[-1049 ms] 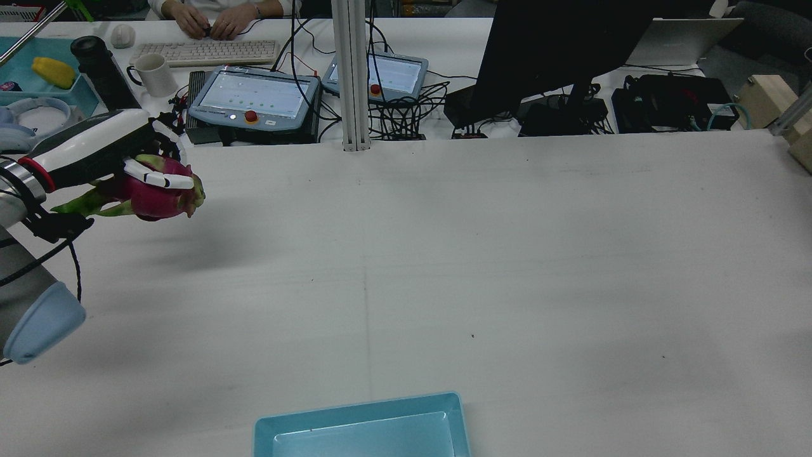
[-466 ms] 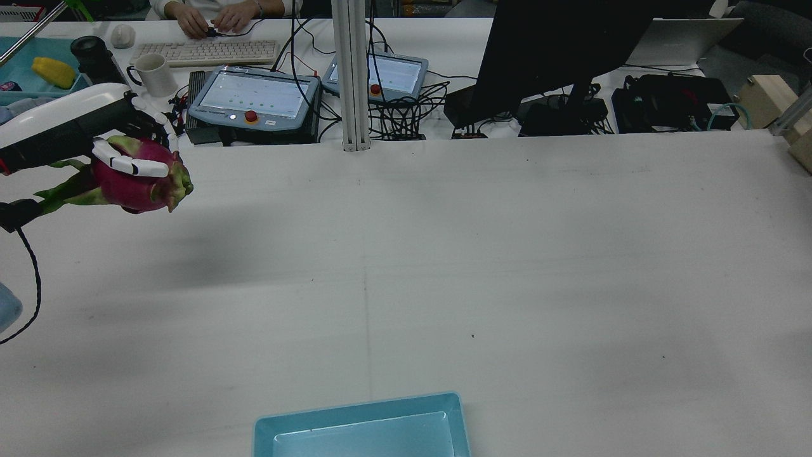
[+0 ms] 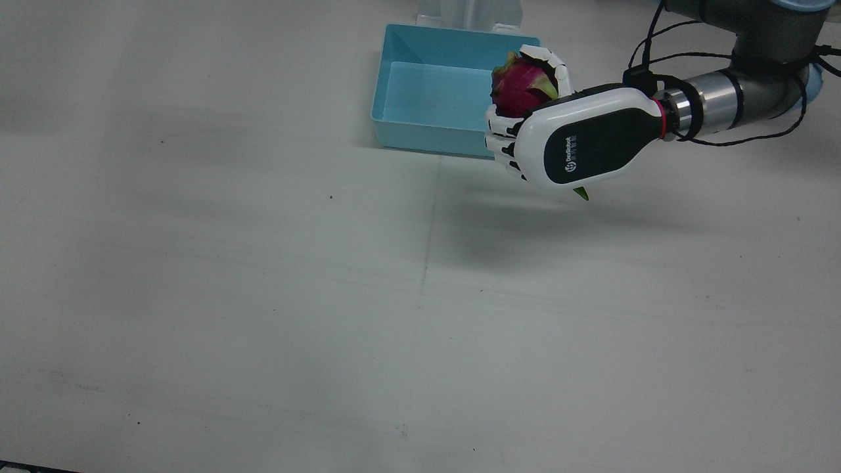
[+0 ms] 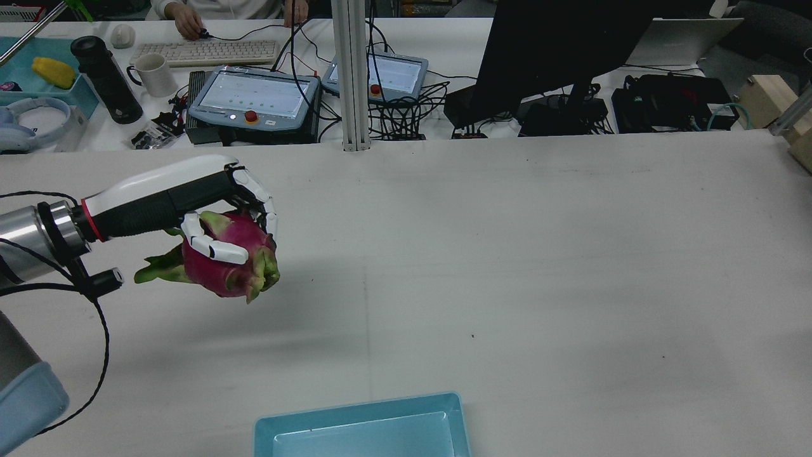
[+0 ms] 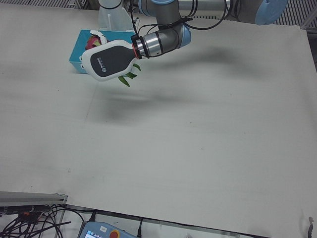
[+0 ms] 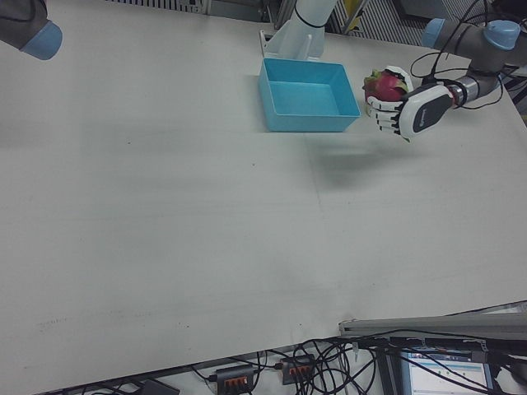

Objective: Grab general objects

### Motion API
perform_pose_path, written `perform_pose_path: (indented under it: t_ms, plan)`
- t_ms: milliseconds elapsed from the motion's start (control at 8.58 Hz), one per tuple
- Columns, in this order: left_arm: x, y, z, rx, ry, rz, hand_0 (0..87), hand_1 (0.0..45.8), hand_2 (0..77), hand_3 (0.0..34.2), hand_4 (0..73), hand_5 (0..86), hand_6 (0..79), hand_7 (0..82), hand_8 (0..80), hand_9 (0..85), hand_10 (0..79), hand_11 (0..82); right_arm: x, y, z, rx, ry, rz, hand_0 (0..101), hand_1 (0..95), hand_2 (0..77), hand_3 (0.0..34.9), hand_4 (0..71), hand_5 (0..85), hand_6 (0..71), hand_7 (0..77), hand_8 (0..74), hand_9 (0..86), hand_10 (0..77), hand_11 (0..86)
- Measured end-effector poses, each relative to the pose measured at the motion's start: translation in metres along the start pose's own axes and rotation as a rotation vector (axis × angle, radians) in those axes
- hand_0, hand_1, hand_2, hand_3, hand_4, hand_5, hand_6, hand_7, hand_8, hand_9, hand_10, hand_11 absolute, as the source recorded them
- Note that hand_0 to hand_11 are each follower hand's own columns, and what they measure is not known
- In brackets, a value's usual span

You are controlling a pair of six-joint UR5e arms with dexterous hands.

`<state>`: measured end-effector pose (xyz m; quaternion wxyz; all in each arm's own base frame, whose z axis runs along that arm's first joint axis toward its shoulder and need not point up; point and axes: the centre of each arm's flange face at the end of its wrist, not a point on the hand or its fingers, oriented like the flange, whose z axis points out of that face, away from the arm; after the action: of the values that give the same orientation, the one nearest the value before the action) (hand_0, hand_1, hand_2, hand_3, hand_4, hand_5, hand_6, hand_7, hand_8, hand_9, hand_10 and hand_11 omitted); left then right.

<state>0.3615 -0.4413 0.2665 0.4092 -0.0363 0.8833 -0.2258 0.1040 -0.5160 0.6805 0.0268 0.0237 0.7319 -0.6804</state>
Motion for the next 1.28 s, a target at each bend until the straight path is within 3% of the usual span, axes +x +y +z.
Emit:
perform_pose_path:
  t_ms: [233, 466, 816, 1165, 1282]
  plan:
    - [-0.024, 0.046, 0.033, -0.086, -0.008, -0.053, 46.8, 0.0, 33.8, 0.0, 57.3, 31.1, 69.8, 41.5, 69.8, 74.7, 69.8, 70.4, 0.0, 0.0, 0.0, 0.0, 0.0, 0.0, 0, 6.0, 74.7, 0.0, 0.0, 0.0, 0.0, 0.0, 0.0, 0.5, 0.0, 0.5]
    - [-0.04, 0.076, 0.051, -0.132, -0.019, -0.082, 46.6, 0.0, 35.5, 0.0, 57.8, 30.5, 69.8, 41.5, 70.4, 74.7, 70.4, 70.4, 0.0, 0.0, 0.0, 0.0, 0.0, 0.0, 0, 6.0, 74.7, 0.0, 0.0, 0.0, 0.0, 0.0, 0.0, 0.5, 0.0, 0.5]
    - [-0.078, 0.118, 0.065, -0.161, -0.041, -0.135, 46.6, 0.0, 35.5, 0.0, 57.8, 30.5, 69.8, 41.5, 70.4, 74.7, 70.4, 70.4, 0.0, 0.0, 0.0, 0.0, 0.001, 0.0, 0, 6.0, 74.7, 0.0, 0.0, 0.0, 0.0, 0.0, 0.0, 0.5, 0.0, 0.5]
    - [-0.097, 0.129, 0.068, -0.16, -0.058, -0.123, 46.7, 0.0, 35.5, 0.0, 58.4, 30.0, 69.8, 41.5, 70.4, 74.7, 69.8, 70.4, 0.0, 0.0, 0.0, 0.0, 0.0, 0.0, 0, 6.0, 74.7, 0.0, 0.0, 0.0, 0.0, 0.0, 0.0, 0.5, 0.0, 0.5]
    - [-0.103, 0.128, 0.07, -0.163, -0.064, -0.125, 49.5, 0.0, 32.7, 0.0, 58.4, 30.0, 69.8, 41.5, 60.0, 75.3, 64.4, 63.8, 0.0, 0.0, 0.0, 0.0, 0.0, 0.0, 0, 6.0, 74.7, 0.0, 0.0, 0.0, 0.0, 0.0, 0.0, 0.5, 0.0, 0.5]
